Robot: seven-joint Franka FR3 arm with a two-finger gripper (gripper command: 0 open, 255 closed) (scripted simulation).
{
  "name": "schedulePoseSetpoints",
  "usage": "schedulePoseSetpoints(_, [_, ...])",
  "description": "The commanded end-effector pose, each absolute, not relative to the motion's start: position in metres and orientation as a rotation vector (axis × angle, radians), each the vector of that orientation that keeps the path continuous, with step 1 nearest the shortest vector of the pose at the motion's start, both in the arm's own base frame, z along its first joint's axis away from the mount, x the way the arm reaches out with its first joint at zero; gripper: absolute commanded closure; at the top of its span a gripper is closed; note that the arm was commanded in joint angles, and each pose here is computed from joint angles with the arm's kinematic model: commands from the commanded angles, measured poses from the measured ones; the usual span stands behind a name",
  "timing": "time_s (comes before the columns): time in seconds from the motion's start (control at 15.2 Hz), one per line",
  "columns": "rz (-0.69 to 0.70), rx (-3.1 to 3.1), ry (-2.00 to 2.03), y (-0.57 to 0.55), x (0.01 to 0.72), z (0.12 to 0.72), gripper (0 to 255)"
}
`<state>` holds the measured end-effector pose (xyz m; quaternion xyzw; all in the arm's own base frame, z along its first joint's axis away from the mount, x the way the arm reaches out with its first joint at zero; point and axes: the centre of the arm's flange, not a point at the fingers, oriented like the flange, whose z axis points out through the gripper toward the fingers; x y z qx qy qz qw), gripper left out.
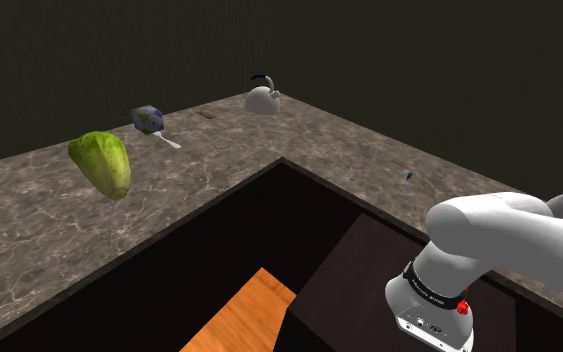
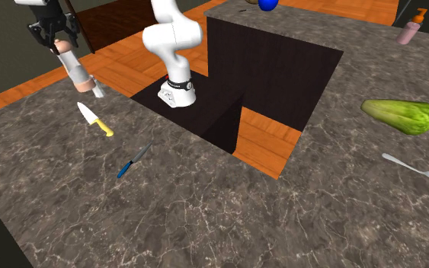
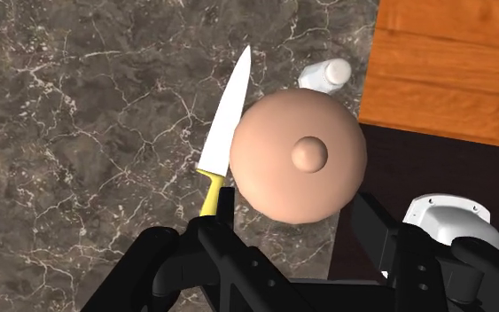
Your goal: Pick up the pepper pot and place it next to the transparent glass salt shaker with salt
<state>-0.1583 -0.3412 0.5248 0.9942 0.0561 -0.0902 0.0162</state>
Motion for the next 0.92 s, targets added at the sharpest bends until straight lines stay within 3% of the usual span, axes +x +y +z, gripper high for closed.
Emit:
schedulePoseSetpoints(0.0, [-0.28,3.091,0.174,-0.341,-0.158,0.515,255])
schedulePoseSetpoints(0.86, [-0.28,3.091,0.174,-0.341,-0.158,0.446,255])
